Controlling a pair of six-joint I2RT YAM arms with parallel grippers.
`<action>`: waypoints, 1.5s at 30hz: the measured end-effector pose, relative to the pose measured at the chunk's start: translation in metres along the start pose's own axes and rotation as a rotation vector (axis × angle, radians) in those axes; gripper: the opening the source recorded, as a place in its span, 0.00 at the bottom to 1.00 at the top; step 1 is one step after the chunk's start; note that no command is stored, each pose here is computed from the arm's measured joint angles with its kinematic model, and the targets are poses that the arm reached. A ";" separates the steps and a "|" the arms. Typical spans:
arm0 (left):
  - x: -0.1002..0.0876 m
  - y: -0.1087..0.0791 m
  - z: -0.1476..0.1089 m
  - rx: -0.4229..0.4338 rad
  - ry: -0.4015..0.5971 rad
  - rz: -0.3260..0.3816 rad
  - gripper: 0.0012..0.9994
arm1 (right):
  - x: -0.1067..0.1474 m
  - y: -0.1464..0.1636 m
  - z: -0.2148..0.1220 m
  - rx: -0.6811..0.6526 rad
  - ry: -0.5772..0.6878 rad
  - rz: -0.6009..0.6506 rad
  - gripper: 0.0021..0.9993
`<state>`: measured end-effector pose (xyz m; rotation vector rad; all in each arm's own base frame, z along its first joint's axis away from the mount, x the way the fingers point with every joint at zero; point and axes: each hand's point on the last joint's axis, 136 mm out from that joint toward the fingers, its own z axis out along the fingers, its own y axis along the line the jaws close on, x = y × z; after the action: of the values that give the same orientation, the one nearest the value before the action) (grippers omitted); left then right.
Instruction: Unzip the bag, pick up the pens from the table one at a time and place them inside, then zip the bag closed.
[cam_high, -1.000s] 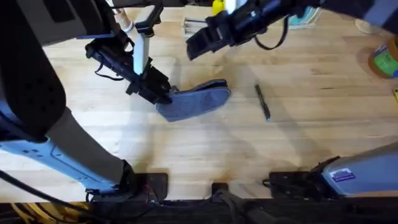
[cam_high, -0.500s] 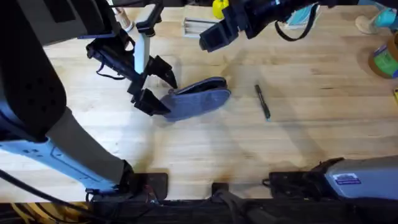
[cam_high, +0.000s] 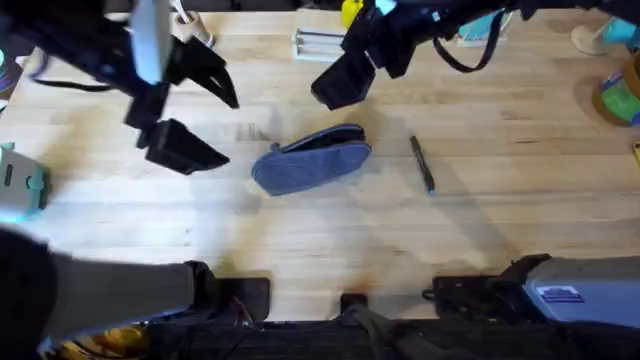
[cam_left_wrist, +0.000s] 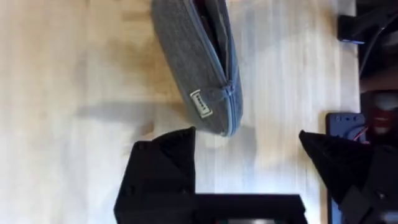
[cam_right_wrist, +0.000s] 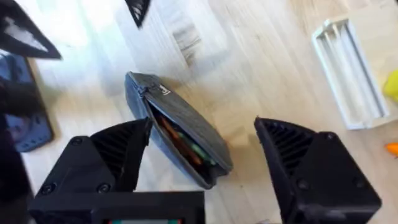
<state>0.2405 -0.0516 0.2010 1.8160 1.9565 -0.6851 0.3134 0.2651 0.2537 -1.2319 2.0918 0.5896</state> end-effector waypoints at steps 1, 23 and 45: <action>-0.004 -0.004 -0.011 -0.046 0.009 0.018 1.00 | 0.000 0.001 0.001 0.007 0.007 -0.033 0.99; -0.031 -0.046 -0.057 -0.310 0.080 0.150 0.99 | 0.050 0.001 0.045 0.002 0.275 -0.404 0.99; -0.027 -0.040 -0.053 -0.283 0.060 0.038 0.99 | 0.058 0.040 0.059 -0.220 0.244 -0.452 0.03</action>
<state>0.2061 -0.0443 0.2635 1.7112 1.9385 -0.3244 0.2742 0.2869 0.1737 -1.9162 1.8741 0.4867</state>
